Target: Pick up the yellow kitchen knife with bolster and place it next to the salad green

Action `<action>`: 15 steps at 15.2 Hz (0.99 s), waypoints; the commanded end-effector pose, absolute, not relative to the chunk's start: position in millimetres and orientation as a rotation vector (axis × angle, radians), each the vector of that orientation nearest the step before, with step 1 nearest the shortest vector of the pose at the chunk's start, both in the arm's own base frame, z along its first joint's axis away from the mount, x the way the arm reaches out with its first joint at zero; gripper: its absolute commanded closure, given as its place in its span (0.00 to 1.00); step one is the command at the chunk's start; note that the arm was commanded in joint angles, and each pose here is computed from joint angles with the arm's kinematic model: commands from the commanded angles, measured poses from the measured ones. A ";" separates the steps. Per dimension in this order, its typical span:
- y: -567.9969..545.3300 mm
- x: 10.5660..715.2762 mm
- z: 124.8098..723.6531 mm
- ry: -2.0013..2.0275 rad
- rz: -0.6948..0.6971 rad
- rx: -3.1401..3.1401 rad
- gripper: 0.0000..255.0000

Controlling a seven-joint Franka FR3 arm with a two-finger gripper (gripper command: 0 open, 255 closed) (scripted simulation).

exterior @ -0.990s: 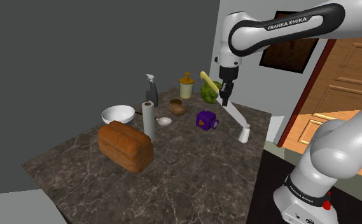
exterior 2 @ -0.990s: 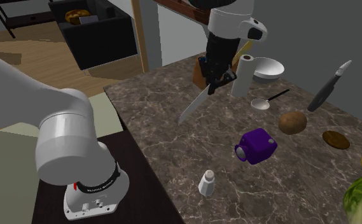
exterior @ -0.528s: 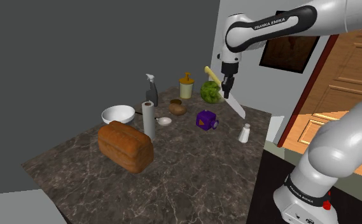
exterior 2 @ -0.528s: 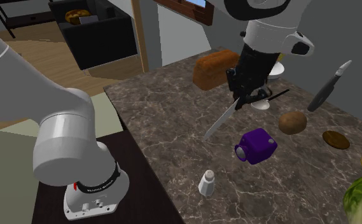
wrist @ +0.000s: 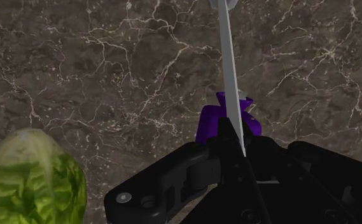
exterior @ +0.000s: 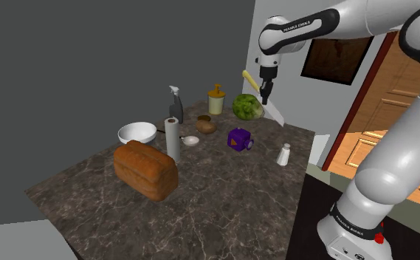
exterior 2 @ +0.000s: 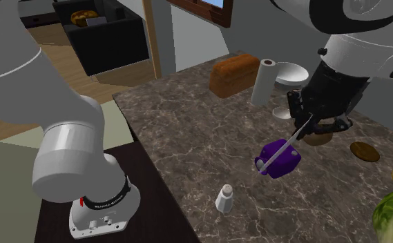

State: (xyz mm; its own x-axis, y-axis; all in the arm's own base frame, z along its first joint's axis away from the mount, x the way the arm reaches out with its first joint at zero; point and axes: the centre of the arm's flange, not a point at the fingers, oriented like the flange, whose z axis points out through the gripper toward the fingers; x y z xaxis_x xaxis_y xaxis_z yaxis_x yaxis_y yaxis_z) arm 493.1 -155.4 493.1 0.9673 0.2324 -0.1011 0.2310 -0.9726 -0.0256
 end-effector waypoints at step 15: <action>-195.2 515.2 427.6 -0.367 0.162 -3.103 1.00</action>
